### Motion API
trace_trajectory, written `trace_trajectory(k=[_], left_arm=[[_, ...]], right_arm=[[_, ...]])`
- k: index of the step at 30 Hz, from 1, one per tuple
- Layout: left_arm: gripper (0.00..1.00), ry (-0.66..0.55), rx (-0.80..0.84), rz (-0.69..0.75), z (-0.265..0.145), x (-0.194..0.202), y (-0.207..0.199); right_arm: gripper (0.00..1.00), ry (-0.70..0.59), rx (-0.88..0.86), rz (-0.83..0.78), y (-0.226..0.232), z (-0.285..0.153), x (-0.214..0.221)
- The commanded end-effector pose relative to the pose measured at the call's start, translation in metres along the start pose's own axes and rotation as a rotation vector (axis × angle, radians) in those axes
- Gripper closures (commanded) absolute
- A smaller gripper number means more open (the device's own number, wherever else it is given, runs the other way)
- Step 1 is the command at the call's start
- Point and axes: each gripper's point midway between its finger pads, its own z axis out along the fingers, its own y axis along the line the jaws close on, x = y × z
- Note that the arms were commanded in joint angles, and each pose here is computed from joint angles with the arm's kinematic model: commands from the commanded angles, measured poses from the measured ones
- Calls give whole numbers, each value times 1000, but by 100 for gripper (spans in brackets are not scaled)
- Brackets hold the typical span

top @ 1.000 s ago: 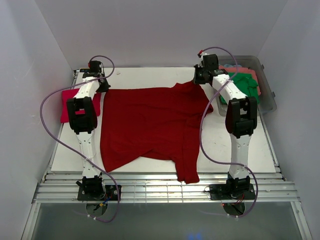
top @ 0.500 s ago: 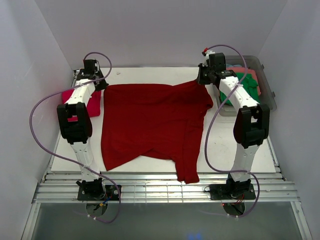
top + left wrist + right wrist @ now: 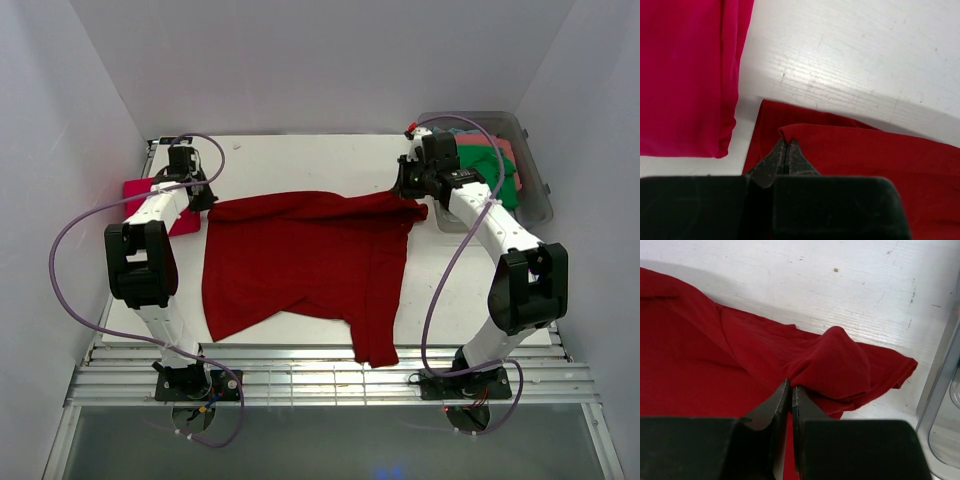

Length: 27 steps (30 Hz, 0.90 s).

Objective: Fold and stack the t-shirts
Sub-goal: Flatten the tshirt out

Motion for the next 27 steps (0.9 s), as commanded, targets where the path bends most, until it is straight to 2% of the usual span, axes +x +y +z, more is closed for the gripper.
trace_trajectory(k=[1, 10, 11, 13, 14, 15, 16, 17, 18, 19, 20, 21, 22, 23, 24, 27], left_arm=[[100, -84, 21, 6, -26, -21, -7], [100, -43, 3, -16, -15, -24, -8], [100, -60, 11, -24, -16, -36, -13], [100, -17, 8, -42, -4, -33, -15], [100, -50, 24, -49, -6, -52, -23], [100, -44, 19, -55, -4, -55, -24], [100, -33, 7, -66, 7, -56, -23], [100, -68, 15, -68, 2, -76, -29], [100, -71, 12, -72, 6, -82, -31], [100, -50, -3, -73, 22, -80, -29], [100, -32, -10, -69, 26, -81, -29], [100, -79, 8, -68, 22, -104, -37], [100, -77, 5, -61, 27, -107, -38], [100, -37, -12, -57, 46, -97, -35], [100, -61, -6, -53, 46, -109, -38], [100, -45, -40, -45, 69, -98, -30]], right_arm=[[92, -48, -18, -22, 11, -14, -9], [92, -48, 24, 11, 4, 3, -28], [92, -53, 32, 19, 2, 6, -33], [92, -85, 49, 28, 1, 14, -58], [92, -70, 60, 46, -2, 27, -59], [92, -133, 76, 46, -2, 22, -88], [92, -144, 84, 57, -3, 25, -97], [92, -133, 93, 62, -7, 41, -99], [92, -204, 81, 55, -2, 34, -132], [92, -223, 111, 57, -8, 37, -143], [92, -182, 123, 60, -14, 59, -136], [92, -198, 139, 60, -18, 62, -145], [92, -252, 140, 55, -17, 57, -169], [92, -235, 151, 61, -25, 73, -163], [92, -251, 163, 65, -31, 75, -168], [92, -271, 177, 73, -46, 96, -158]])
